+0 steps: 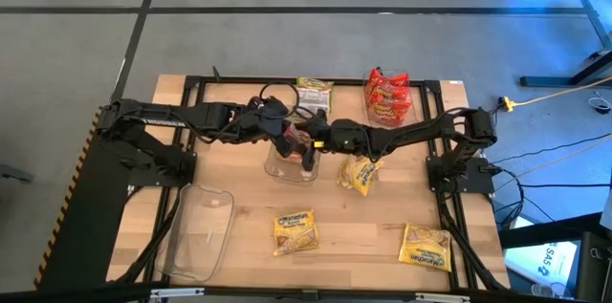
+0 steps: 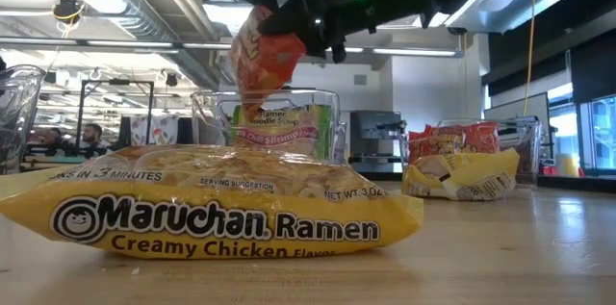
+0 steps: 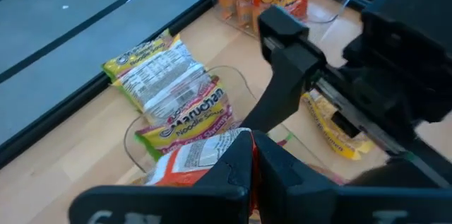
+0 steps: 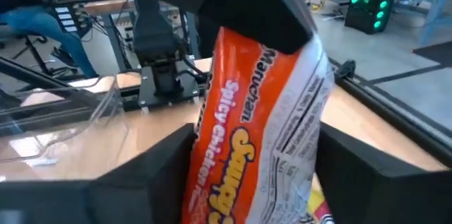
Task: Sort Maruchan noodles
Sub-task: Put the orange noodle pack into the top right transparent bin
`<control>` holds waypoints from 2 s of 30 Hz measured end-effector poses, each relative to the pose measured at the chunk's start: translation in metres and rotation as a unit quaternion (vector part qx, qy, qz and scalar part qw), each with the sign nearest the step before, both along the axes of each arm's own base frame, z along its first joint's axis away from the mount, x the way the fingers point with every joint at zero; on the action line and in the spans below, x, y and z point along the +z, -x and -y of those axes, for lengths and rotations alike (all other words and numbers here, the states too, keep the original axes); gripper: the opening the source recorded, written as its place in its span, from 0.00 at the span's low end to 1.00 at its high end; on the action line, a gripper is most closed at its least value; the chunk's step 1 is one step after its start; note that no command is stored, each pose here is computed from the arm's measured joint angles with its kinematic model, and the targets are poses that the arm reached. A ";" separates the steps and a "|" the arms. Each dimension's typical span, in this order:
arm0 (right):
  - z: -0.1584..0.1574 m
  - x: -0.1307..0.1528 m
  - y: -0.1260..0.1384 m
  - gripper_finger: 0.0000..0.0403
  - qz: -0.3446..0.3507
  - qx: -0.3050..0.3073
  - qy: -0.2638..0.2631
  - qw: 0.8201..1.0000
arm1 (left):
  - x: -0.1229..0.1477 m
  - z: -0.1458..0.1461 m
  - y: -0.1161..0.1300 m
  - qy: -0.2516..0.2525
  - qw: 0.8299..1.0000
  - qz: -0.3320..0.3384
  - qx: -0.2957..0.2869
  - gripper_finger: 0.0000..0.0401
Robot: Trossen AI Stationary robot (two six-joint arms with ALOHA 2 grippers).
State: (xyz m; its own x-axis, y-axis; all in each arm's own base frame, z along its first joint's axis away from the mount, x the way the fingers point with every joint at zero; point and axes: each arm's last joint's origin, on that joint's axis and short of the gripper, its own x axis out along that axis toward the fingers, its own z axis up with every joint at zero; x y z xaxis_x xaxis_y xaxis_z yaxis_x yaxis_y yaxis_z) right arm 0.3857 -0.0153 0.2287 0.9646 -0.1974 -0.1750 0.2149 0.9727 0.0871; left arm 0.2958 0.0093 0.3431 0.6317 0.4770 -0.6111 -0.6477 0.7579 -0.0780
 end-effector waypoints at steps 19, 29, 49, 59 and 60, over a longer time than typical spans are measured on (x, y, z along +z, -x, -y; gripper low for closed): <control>0.000 0.000 0.000 0.02 -0.016 0.019 0.087 0.996 | 0.012 0.002 0.010 0.012 0.998 0.012 -0.056 0.21; 0.000 0.027 0.021 0.01 -0.052 0.021 0.126 0.990 | 0.022 0.030 0.061 -0.076 0.994 0.021 -0.081 0.20; 0.035 0.094 0.130 0.01 -0.205 -0.007 0.173 0.963 | -0.090 0.058 0.069 -0.178 0.896 0.218 -0.344 0.20; 0.090 0.072 0.179 0.01 -0.393 -0.100 0.113 0.907 | -0.095 0.051 0.069 -0.141 0.915 0.223 -0.304 0.20; 0.094 0.070 0.183 0.01 -0.404 -0.104 0.110 0.902 | -0.095 0.051 0.069 -0.142 0.916 0.223 -0.302 0.20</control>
